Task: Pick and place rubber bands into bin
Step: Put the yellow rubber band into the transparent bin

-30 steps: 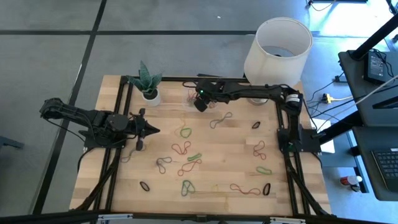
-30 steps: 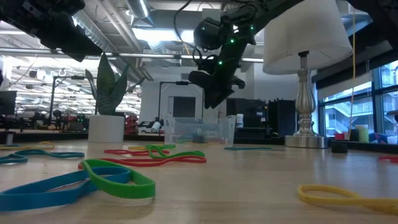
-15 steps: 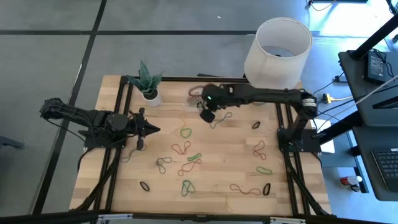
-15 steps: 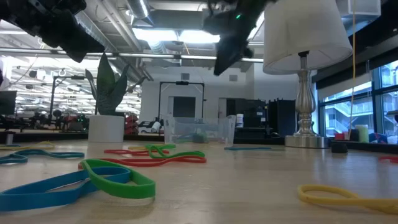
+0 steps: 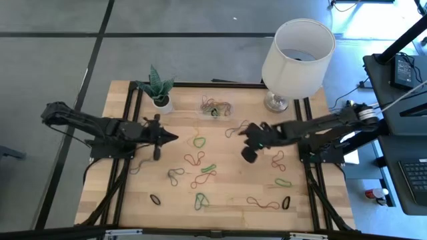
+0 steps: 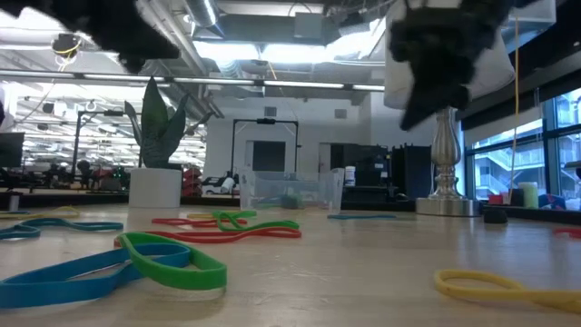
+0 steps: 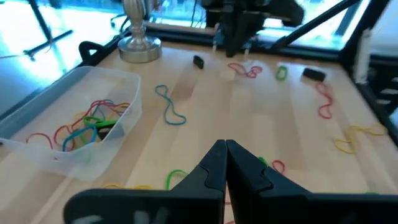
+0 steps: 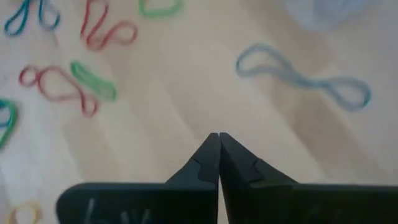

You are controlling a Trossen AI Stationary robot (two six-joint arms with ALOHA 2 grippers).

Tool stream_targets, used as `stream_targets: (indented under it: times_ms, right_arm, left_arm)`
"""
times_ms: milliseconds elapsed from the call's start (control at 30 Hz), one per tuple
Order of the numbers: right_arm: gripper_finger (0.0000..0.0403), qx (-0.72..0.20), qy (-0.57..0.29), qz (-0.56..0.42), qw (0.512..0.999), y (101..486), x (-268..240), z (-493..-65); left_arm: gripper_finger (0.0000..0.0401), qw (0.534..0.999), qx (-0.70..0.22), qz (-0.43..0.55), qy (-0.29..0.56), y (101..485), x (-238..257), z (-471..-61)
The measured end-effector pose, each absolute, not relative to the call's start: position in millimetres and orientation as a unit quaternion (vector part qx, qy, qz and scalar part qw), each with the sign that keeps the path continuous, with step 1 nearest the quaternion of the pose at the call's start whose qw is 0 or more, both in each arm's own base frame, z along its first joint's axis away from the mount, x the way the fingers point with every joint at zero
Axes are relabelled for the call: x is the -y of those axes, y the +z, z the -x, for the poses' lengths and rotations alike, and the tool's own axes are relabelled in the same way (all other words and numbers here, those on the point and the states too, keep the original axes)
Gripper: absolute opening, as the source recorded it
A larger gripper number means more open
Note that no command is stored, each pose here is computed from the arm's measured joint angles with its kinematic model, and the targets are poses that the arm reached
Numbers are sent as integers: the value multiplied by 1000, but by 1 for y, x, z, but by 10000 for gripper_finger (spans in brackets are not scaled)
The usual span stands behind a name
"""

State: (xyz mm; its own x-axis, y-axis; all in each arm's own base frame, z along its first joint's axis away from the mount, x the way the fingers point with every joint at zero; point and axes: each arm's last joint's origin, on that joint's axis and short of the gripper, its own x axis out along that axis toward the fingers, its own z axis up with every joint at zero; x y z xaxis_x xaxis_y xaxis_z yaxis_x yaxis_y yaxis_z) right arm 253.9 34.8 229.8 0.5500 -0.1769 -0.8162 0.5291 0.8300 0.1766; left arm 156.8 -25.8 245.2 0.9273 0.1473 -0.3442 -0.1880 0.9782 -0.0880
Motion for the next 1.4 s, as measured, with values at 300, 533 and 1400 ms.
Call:
stream_targets:
  times_ms: [300, 533, 1400]
  right_arm:
    - [8, -451, -179, -185, 855, 206, -48, -213]
    - [9, -461, -158, -147, 861, 198, -47, -201]
    - [9, -452, -129, -123, 874, 194, -47, -200]
  left_arm:
    - [1, 940, -298, 38, 161, 274, 36, -224]
    - [2, 900, -397, 55, 174, 262, 36, -240]
    - [180, 664, -624, 288, 295, 156, 8, -185]
